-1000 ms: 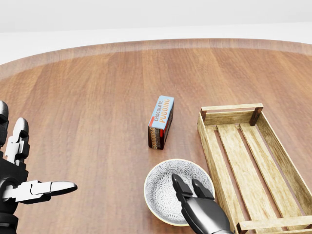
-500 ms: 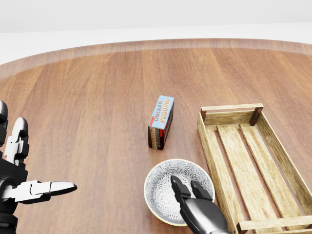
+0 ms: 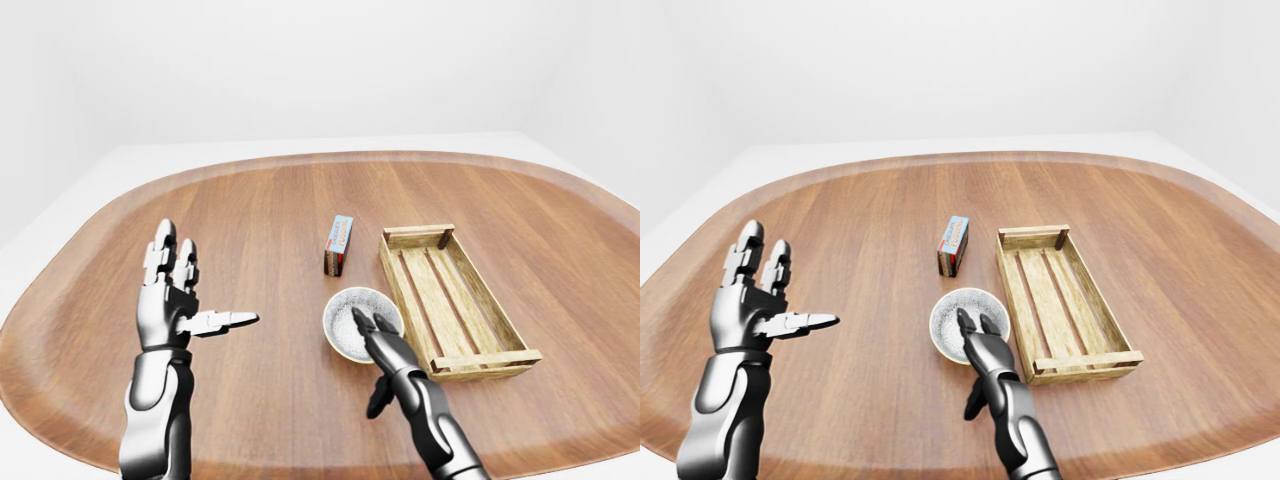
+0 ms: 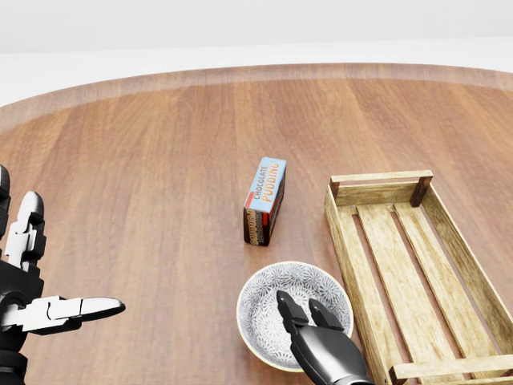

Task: Pick up the bowl on the left and put it in the tray.

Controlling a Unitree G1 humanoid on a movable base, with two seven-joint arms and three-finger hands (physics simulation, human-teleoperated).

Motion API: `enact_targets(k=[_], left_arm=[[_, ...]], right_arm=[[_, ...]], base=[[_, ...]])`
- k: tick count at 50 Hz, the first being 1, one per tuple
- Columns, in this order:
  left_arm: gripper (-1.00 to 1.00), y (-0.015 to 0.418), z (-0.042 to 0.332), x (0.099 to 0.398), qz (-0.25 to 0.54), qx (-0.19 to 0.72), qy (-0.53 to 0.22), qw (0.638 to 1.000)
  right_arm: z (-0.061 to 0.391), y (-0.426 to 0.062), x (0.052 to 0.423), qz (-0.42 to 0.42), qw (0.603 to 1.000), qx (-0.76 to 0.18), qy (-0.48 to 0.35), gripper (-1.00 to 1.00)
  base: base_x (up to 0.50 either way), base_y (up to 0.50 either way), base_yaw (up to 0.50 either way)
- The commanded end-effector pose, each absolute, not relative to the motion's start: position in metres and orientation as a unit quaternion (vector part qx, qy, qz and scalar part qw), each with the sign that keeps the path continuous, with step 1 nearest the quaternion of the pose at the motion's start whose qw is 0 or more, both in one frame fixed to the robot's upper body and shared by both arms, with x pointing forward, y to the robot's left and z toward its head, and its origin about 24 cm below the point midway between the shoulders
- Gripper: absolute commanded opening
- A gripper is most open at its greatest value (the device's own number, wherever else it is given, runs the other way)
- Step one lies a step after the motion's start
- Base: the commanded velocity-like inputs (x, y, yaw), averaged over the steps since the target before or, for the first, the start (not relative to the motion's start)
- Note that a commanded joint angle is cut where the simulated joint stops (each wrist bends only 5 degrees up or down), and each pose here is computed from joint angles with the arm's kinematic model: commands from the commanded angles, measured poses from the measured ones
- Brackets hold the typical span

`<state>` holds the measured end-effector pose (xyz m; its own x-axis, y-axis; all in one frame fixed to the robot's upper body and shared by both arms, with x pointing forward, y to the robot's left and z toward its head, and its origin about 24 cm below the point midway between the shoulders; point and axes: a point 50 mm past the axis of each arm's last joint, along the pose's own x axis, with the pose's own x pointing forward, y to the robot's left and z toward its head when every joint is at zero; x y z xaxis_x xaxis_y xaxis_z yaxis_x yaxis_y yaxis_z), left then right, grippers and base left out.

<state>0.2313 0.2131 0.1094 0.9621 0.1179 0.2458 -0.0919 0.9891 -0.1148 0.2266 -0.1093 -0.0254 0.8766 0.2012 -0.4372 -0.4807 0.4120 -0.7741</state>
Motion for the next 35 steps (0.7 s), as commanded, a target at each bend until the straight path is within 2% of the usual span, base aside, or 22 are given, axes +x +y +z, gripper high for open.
enact_targets(k=[1,4,31,32,35], left_arm=[[1.00,0.207,0.094,0.236,0.053,-0.051,-0.092,0.993],[1.00,0.206,0.094,0.236,0.052,-0.050,-0.093,0.993],[1.00,0.207,0.091,0.236,0.053,-0.051,-0.087,0.994],[1.00,0.206,0.090,0.236,0.052,-0.051,-0.085,0.994],[1.00,0.206,0.090,0.236,0.052,-0.051,-0.085,0.994]], right_arm=[[-0.039,-0.108,0.225,0.219,0.826,-0.494,0.163,1.00],[-0.051,-0.104,0.220,0.219,0.830,-0.482,0.177,1.00],[-0.063,-0.106,0.219,0.215,0.829,-0.477,0.197,1.00],[-0.064,-0.106,0.219,0.216,0.828,-0.478,0.198,0.91],[-0.064,-0.106,0.219,0.216,0.828,-0.478,0.198,0.91]], base=[[0.00,0.00,0.00],[0.00,0.00,0.00],[0.00,0.00,0.00],[0.00,0.00,0.00],[0.00,0.00,0.00]])
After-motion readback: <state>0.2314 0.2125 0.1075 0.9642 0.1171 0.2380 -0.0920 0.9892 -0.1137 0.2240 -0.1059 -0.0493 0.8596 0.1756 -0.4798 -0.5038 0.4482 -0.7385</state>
